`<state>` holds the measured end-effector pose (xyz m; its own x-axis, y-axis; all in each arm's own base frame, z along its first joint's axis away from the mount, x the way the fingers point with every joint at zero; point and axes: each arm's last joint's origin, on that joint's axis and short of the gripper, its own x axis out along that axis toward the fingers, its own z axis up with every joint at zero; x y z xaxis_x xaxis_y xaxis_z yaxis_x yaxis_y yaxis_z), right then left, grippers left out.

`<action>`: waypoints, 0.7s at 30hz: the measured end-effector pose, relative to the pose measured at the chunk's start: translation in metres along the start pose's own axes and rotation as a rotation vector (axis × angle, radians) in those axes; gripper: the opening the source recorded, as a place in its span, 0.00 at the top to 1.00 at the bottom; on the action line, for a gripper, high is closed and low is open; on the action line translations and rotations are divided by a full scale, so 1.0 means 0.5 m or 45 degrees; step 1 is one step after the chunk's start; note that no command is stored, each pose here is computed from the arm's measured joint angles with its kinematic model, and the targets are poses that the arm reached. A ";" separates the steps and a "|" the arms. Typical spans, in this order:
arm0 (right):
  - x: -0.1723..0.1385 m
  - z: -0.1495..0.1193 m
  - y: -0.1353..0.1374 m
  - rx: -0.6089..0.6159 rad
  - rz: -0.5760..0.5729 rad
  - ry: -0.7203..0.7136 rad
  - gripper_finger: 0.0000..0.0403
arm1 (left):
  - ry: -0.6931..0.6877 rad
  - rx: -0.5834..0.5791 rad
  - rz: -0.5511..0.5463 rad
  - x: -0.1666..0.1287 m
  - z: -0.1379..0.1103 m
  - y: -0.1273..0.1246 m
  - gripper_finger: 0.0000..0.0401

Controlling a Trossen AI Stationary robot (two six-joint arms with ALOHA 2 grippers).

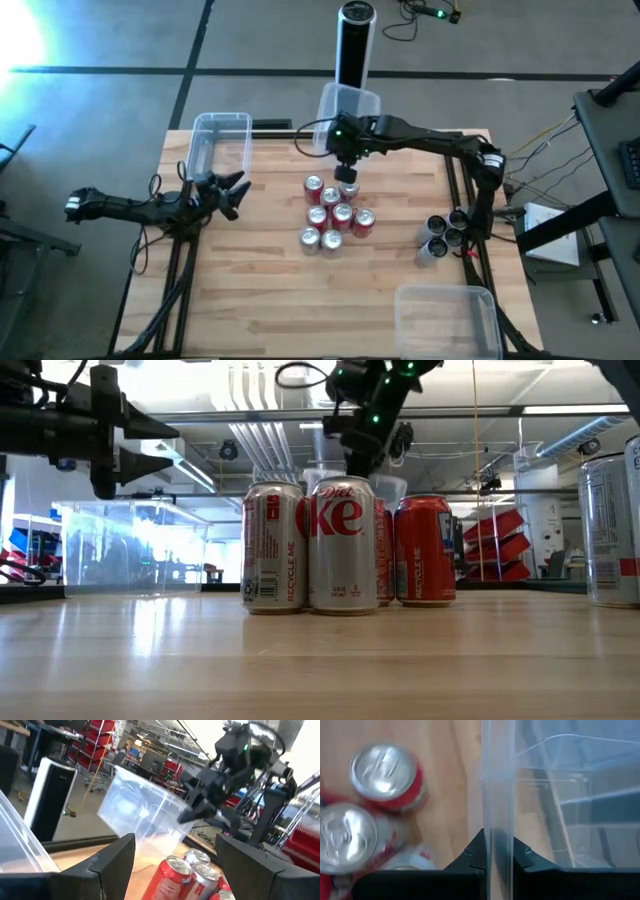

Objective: Sort soda cans
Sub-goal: Move the transparent bin to the top center of the table

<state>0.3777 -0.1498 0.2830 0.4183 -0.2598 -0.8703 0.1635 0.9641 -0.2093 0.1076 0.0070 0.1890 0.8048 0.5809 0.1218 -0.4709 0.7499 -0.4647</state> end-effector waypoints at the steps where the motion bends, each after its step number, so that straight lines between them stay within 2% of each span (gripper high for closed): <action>1: 0.008 0.000 0.002 -0.026 0.036 0.003 0.96 | 0.002 -0.032 0.000 0.000 0.000 0.000 0.35; 3: 0.023 0.000 0.007 -0.058 0.105 0.007 0.96 | 0.012 -0.090 -0.009 0.001 -0.002 -0.001 0.35; 6: 0.031 0.002 0.019 -0.083 0.133 0.011 0.96 | 0.039 -0.139 -0.011 0.002 -0.007 -0.001 0.35; 12: 0.030 0.005 0.029 -0.157 0.147 0.000 0.96 | 0.081 -0.147 0.010 0.006 -0.017 -0.001 0.35; 21: 0.029 0.008 0.047 -0.090 0.158 0.008 0.96 | 0.083 -0.188 0.012 0.009 -0.019 -0.002 0.35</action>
<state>0.3912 -0.1310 0.2674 0.4261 -0.1381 -0.8941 0.0471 0.9903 -0.1305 0.1152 0.0056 0.1816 0.8247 0.5622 0.0621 -0.4239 0.6870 -0.5902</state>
